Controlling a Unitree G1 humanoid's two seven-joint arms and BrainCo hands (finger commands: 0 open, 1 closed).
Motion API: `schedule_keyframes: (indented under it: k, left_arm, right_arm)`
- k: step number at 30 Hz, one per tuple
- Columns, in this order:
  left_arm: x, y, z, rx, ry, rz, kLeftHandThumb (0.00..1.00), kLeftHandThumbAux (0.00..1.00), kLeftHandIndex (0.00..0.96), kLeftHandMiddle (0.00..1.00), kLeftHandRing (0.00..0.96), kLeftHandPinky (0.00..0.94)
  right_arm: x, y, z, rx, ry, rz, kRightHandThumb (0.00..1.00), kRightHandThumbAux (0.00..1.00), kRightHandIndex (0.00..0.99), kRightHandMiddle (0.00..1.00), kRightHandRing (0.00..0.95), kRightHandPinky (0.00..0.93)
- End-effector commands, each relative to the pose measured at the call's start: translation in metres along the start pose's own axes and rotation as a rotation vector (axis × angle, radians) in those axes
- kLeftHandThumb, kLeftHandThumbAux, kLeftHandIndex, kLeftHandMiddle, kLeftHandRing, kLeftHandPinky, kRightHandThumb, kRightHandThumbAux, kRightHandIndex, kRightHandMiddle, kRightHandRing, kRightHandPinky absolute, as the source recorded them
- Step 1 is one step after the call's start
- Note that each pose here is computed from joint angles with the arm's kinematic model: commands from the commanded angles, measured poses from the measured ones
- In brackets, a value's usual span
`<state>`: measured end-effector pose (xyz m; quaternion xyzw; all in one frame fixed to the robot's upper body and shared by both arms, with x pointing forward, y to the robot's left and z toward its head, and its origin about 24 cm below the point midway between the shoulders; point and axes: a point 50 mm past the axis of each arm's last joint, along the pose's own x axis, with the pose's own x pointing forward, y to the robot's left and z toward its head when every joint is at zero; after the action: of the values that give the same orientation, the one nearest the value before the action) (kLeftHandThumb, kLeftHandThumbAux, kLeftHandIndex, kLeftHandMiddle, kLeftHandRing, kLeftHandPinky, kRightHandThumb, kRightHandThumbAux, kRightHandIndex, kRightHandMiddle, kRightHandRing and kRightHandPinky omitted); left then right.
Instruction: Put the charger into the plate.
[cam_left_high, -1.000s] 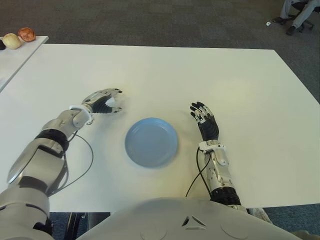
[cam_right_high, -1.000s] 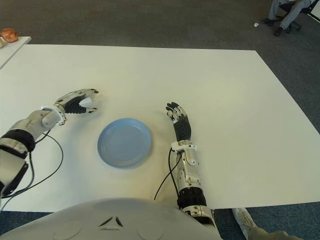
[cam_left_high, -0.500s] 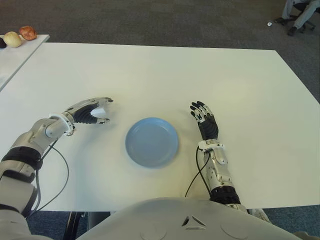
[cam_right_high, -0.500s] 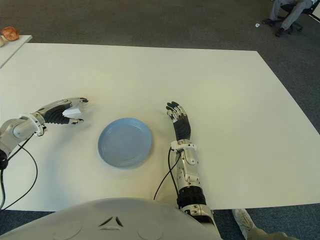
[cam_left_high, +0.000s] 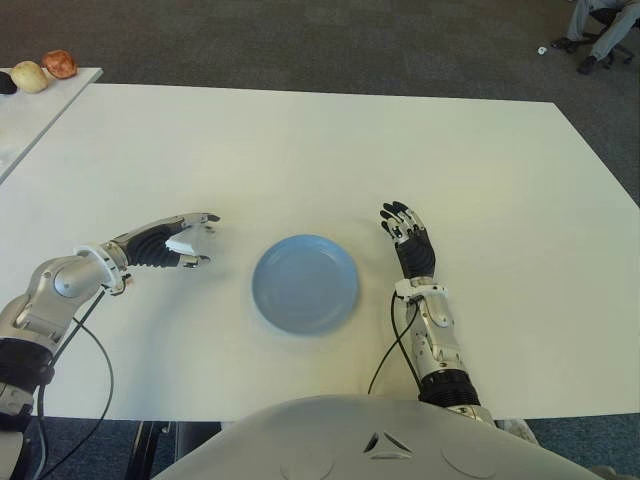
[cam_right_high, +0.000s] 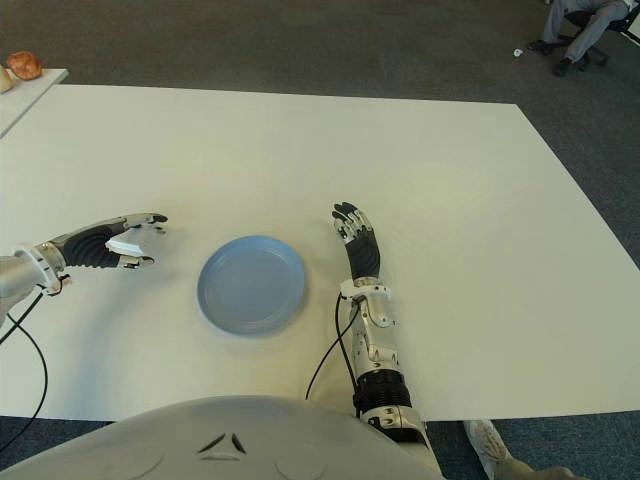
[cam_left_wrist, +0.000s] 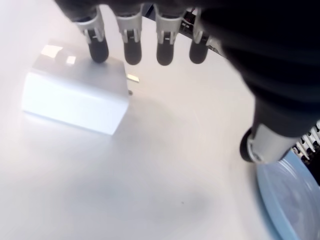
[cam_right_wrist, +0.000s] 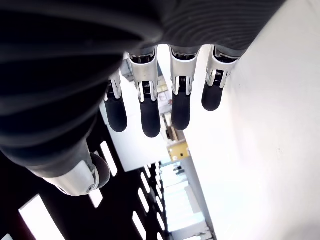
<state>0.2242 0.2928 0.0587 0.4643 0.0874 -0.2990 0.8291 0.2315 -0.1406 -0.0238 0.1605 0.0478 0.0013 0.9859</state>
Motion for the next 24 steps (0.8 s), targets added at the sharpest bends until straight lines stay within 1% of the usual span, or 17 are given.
schedule_keyframes:
  k: [1, 7, 12, 24]
  left_arm:
    - [-0.006, -0.009, 0.003, -0.064, -0.003, -0.01, 0.001, 0.625, 0.0, 0.002, 0.0, 0.0]
    - [-0.014, -0.012, 0.009, -0.115, -0.033, -0.013, 0.032, 0.689, 0.0, 0.0, 0.0, 0.0]
    - [-0.019, -0.014, 0.014, -0.137, -0.051, -0.017, 0.048, 0.716, 0.0, 0.0, 0.0, 0.0]
    - [-0.019, -0.018, 0.02, -0.173, -0.098, -0.023, 0.081, 0.753, 0.0, 0.0, 0.0, 0.014]
  right_arm:
    - [-0.014, 0.003, -0.031, 0.046, 0.172, -0.053, 0.0, 0.681, 0.204, 0.25, 0.191, 0.146]
    - [-0.013, 0.003, -0.031, 0.042, 0.179, -0.059, 0.0, 0.679, 0.204, 0.258, 0.198, 0.151]
    - [-0.012, 0.003, -0.031, 0.041, 0.181, -0.063, 0.0, 0.679, 0.206, 0.262, 0.2, 0.154]
    - [-0.012, 0.004, -0.032, 0.027, 0.179, -0.063, 0.0, 0.675, 0.199, 0.262, 0.205, 0.16]
